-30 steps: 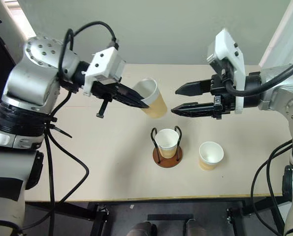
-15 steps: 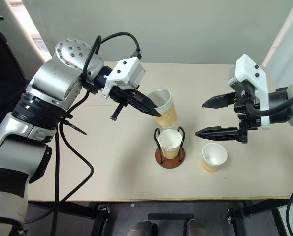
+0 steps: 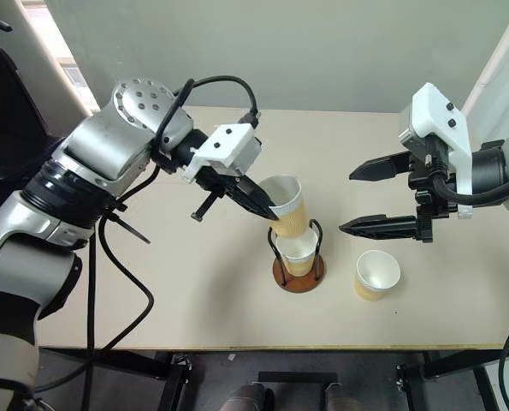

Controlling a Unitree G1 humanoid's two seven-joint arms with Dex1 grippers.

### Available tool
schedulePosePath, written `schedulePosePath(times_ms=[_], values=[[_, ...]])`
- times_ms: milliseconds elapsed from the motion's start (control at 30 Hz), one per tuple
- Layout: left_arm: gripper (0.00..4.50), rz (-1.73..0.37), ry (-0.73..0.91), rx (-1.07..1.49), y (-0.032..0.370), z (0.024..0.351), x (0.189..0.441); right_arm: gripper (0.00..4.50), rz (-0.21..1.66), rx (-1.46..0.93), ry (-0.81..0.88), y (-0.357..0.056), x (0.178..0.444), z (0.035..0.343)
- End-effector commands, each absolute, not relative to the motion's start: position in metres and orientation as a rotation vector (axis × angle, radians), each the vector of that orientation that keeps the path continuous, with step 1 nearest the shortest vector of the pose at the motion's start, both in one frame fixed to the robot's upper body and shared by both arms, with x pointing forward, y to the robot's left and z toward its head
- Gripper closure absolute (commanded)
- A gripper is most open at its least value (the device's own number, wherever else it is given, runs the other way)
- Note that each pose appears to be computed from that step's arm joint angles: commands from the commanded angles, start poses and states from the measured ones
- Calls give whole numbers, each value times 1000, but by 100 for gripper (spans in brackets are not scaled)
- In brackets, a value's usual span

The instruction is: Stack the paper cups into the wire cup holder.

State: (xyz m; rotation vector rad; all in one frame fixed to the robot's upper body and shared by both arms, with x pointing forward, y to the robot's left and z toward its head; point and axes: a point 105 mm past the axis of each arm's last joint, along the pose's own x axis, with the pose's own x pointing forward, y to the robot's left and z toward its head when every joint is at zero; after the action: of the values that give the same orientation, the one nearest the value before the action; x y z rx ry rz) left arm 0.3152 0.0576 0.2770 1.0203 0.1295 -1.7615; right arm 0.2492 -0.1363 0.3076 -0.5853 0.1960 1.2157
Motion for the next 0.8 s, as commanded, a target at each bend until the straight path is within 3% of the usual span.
schedulePosePath(times_ms=[33,567,800], values=[[450,-1796,106,1047,55,281,312,4,1198,-613,160,-137,246,316],[450,-1822,154,1105,47,257,317,4,1184,-613,180,-139,244,311],[207,-1837,97,1020,37,266,315,0,1192,-616,213,-138,241,301]])
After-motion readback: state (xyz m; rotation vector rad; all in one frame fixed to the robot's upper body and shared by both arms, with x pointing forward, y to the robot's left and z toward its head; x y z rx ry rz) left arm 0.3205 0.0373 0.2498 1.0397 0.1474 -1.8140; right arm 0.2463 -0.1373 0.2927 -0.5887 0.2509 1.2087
